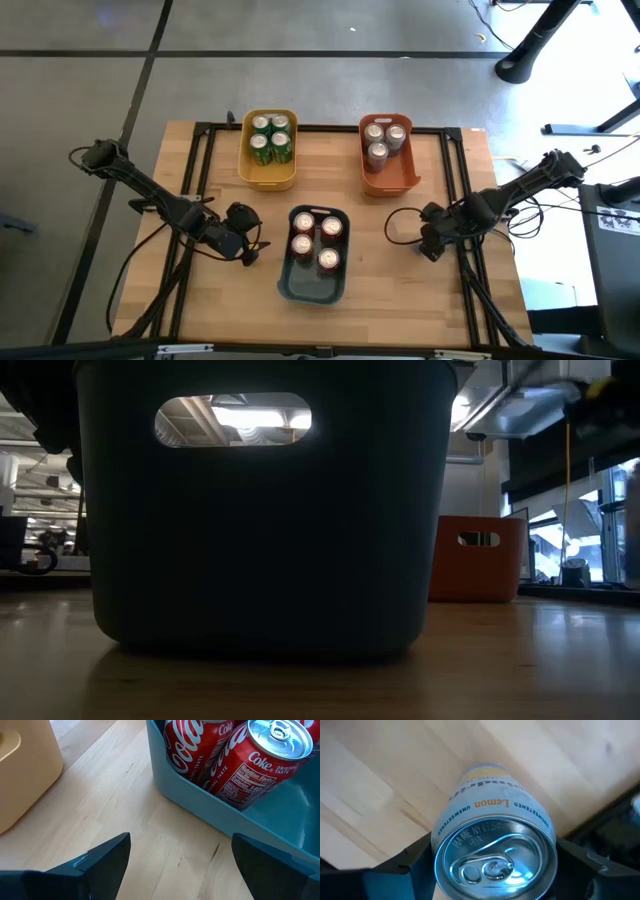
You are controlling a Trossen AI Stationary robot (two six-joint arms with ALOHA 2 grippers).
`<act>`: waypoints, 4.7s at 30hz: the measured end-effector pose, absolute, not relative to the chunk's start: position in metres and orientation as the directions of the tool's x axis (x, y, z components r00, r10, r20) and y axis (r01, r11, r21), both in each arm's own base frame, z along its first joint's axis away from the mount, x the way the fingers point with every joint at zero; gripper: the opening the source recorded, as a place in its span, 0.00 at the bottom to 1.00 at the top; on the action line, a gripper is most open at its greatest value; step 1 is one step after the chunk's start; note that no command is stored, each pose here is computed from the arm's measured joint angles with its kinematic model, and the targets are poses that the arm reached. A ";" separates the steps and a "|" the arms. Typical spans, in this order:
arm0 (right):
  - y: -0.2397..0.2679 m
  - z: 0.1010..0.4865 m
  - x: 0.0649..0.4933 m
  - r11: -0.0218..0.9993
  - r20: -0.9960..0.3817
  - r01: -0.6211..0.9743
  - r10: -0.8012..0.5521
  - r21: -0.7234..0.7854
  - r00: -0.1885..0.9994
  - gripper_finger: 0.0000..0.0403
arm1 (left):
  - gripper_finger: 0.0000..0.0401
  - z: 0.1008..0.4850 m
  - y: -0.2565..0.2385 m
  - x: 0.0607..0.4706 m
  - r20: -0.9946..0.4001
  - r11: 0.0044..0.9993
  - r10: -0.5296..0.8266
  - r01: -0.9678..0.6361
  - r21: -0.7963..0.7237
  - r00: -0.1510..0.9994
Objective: Sort soda cans
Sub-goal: Put the blue-white soda can into the orange bin, then move the blue bin to the top middle of the table
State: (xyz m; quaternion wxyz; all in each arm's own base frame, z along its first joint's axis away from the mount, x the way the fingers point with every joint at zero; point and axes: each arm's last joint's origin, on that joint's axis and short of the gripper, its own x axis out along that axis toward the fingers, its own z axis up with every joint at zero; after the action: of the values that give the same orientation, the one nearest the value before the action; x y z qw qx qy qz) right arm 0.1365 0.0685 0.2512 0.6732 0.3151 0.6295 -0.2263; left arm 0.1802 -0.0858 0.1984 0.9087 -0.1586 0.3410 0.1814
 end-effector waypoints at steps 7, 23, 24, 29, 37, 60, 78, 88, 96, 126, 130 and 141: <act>0.065 0.290 0.143 0.696 -0.958 0.699 -0.060 0.162 0.282 0.70 | 0.84 0.198 -0.083 0.182 -0.677 0.879 0.233 -0.449 -0.160 0.698; 0.012 0.344 0.151 0.608 -0.827 0.792 -0.418 0.053 0.376 0.70 | 0.84 0.199 -0.074 0.186 -0.673 0.889 0.266 -0.446 -0.107 0.690; 0.005 0.344 0.152 0.594 -0.827 0.804 -0.434 0.035 0.357 0.70 | 0.84 0.199 -0.073 0.186 -0.673 0.889 0.267 -0.446 -0.104 0.689; -0.028 0.346 0.154 0.539 -0.824 0.842 -0.477 -0.001 0.305 0.70 | 0.84 0.199 -0.072 0.187 -0.673 0.895 0.271 -0.438 -0.087 0.688; -0.072 0.331 0.163 0.523 -0.857 0.852 -0.435 0.010 0.277 0.70 | 0.84 0.199 -0.072 0.187 -0.674 0.894 0.271 -0.439 -0.089 0.688; -0.153 0.250 0.216 0.592 -0.967 0.800 -0.246 -0.100 0.061 0.70 | 0.84 0.199 -0.072 0.186 -0.675 0.891 0.272 -0.445 -0.093 0.686; -0.164 0.228 0.232 0.634 -0.971 0.763 -0.238 -0.126 0.037 0.94 | 0.84 0.199 -0.072 0.186 -0.676 0.891 0.272 -0.445 -0.093 0.685; -0.163 0.259 0.230 0.661 -0.970 0.734 -0.241 -0.157 0.010 0.98 | 0.84 0.199 -0.072 0.186 -0.675 0.891 0.272 -0.445 -0.094 0.686; -0.135 0.322 0.226 0.676 -0.939 0.732 -0.298 -0.079 0.174 0.98 | 0.84 0.199 -0.072 0.186 -0.675 0.886 0.271 -0.452 -0.103 0.686; -0.006 0.294 0.352 0.957 -0.774 0.262 -0.074 0.122 0.629 0.93 | 0.84 0.204 -0.081 0.191 -0.639 0.913 0.184 -0.371 -0.171 0.746; -0.020 0.277 0.372 0.961 -0.803 0.245 -0.042 0.130 0.594 0.84 | 0.84 0.204 -0.081 0.191 -0.640 0.914 0.185 -0.371 -0.167 0.745; -0.036 0.244 0.398 0.972 -0.845 0.170 0.047 0.161 0.533 0.63 | 0.84 0.204 -0.081 0.191 -0.642 0.913 0.187 -0.373 -0.165 0.744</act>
State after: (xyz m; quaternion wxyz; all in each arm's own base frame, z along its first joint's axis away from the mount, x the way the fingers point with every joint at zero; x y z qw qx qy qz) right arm 0.3976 -0.0364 0.2445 0.8684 0.1124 0.4817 -0.0354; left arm 0.1908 -0.0805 0.2036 0.9227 -0.1429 0.3242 0.1516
